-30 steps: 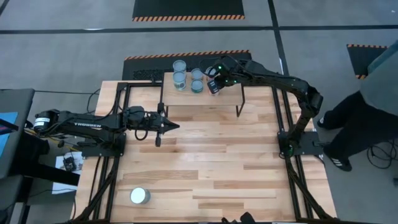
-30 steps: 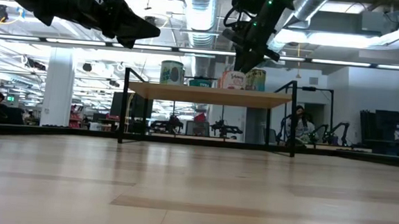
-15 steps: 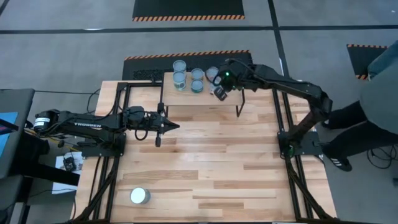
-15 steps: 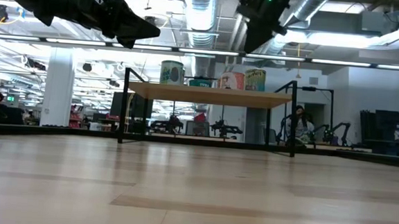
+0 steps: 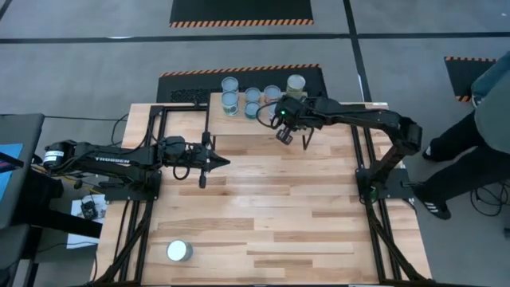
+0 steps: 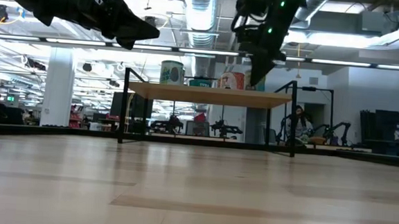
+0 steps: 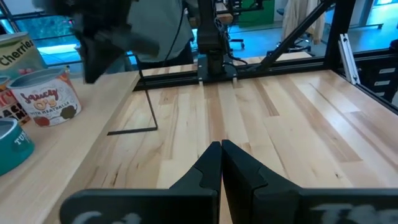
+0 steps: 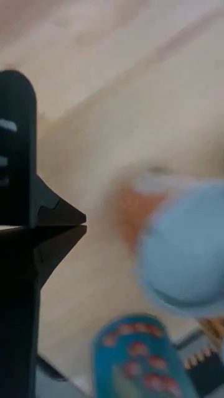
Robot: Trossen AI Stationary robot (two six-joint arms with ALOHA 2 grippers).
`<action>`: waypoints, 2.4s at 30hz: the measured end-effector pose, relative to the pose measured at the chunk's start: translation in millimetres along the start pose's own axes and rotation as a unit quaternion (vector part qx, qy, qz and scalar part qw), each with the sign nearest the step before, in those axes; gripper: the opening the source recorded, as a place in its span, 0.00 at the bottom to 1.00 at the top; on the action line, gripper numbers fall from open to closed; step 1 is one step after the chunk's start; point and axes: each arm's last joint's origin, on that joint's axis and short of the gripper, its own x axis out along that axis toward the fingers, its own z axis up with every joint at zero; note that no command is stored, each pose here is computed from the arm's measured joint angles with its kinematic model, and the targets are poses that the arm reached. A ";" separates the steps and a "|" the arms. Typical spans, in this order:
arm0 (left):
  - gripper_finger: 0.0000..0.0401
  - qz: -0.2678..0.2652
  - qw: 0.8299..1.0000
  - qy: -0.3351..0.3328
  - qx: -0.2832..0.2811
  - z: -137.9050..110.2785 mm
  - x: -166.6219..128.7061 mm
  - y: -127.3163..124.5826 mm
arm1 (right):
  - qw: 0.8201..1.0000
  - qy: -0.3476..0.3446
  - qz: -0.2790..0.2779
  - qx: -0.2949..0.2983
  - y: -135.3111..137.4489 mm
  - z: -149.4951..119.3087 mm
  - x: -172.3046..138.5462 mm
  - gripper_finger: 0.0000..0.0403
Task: Pick and place cans onto a shelf
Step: Put the orange tomato can on the shelf, then put the blue can on the table
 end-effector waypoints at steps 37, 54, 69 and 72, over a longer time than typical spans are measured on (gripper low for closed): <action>0.00 -0.015 1.000 0.009 -0.012 -1.6 0.2 -3.6 | 0.948 -0.286 0.115 -0.079 58.2 -100.4 -31.4 0.02; 0.05 -0.177 0.944 0.277 -0.021 40.4 -29.3 -81.2 | 0.895 -0.385 0.222 -0.040 100.6 -199.3 -25.4 0.03; 0.27 -0.216 0.878 0.423 -0.068 29.6 -64.4 -146.8 | 0.897 -0.377 0.228 -0.035 106.1 -203.8 -25.1 0.02; 0.31 -0.222 0.865 0.445 -0.070 24.1 -61.1 -154.2 | 0.897 -0.377 0.228 -0.035 106.0 -203.7 -24.9 0.03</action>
